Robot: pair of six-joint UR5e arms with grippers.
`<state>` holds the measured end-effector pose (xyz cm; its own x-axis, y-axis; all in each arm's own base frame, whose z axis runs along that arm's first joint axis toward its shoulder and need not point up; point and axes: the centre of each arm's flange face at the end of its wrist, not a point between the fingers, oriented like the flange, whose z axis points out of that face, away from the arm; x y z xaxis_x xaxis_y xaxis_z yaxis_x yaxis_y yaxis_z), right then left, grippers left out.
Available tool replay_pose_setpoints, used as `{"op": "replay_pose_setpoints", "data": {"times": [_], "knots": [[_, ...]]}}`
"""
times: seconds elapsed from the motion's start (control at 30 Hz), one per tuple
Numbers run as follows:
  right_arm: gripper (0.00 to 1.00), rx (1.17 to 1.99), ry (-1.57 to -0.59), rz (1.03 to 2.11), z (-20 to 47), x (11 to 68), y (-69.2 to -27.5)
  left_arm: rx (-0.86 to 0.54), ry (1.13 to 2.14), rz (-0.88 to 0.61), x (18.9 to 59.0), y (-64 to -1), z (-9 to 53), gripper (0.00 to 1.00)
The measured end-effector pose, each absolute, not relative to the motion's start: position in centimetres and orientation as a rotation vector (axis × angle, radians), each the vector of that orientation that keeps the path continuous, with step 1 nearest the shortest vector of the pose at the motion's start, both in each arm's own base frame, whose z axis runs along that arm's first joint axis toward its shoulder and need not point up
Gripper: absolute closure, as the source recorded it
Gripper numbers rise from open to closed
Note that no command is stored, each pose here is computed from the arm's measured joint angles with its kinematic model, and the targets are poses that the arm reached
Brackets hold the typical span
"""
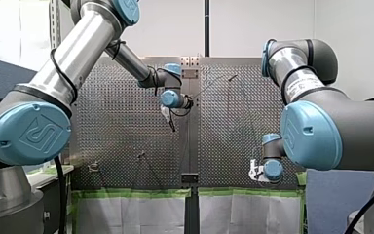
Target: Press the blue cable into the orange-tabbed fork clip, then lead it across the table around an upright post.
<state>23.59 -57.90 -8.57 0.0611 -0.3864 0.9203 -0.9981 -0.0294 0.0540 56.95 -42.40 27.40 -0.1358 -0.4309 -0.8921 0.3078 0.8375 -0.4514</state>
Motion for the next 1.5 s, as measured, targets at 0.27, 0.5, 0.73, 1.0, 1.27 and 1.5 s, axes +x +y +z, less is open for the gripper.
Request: {"op": "replay_pose_setpoints", "data": {"times": [0.27,0.5,0.73,1.0,1.27,1.5], "knots": [[1.0,1.524,-1.484,0.939,-13.5,21.9,-57.0,-0.098,1.589,-0.636,56.8,-42.5,27.3,0.49],[1.0,1.524,-1.527,0.901,-17.5,20.2,-56.1,-0.097,1.592,-0.637,56.7,-42.6,27.3,0.49],[1.0,1.525,-1.557,0.868,-20.2,18.8,-55.3,-0.094,1.596,-0.635,56.7,-42.6,27.3,0.49],[1.0,1.509,-1.56,0.874,-20.6,18.2,-55.5,-0.086,1.612,-0.628,56.4,-42.7,27.1,0.49],[1.0,1.507,-1.553,0.886,-20.6,18.1,-55.7,-0.07,1.684,-0.62,55.4,-42.9,26.5,0.49],[1.0,1.511,-1.552,0.884,-20.6,18.2,-55.7,-0.071,1.753,-0.595,54.5,-42.7,25.9,0.47]]}}
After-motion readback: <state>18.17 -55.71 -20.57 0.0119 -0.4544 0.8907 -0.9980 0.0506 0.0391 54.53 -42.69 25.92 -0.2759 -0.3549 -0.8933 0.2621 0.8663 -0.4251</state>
